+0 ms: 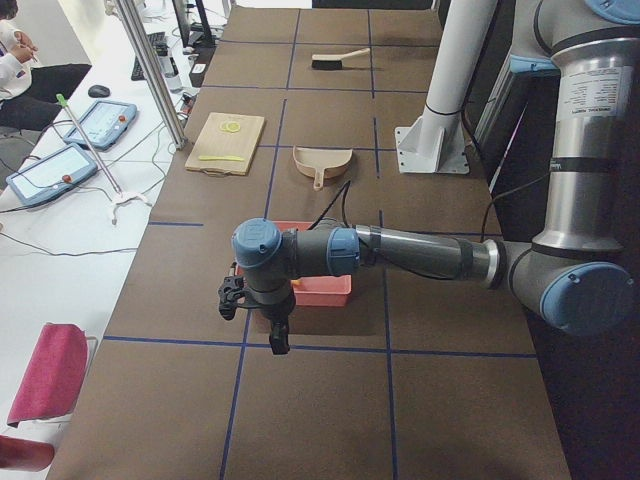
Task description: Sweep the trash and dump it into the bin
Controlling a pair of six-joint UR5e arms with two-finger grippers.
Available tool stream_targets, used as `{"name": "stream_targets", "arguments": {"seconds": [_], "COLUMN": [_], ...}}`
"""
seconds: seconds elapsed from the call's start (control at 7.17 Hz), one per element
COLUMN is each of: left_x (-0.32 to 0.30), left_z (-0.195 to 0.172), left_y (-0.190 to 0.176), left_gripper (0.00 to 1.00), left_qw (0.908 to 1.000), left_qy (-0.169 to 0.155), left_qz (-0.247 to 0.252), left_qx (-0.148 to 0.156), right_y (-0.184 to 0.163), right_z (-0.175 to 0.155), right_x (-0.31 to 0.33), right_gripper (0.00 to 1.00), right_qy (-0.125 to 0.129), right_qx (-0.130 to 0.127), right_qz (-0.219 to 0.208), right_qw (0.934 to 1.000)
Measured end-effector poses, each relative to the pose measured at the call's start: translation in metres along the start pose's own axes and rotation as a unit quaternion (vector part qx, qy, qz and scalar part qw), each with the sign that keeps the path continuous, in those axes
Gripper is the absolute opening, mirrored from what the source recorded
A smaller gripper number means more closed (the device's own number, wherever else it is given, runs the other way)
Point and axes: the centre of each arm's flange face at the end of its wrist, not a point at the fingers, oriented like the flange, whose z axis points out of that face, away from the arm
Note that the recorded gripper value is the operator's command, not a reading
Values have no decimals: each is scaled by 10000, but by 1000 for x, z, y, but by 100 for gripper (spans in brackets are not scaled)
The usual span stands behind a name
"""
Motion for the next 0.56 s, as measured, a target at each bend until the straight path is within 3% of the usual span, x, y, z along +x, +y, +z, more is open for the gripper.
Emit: {"name": "stream_targets", "arguments": {"seconds": [0.42,0.56], "left_x": [7,13], "left_z": [-6,-9], "left_y": [-1,-1], "left_gripper": [100,100], "left_qw": [9999,9996], "left_qy": [48,244], "left_qz": [60,92], "left_qx": [72,97], "right_y": [-3,-5], "right_z": [3,3], "right_x": [4,3], "right_gripper": [100,100], "right_qy": [40,41], "right_qx": [21,25], "right_qz": [-47,-65], "right_qw": [10000,10000]}}
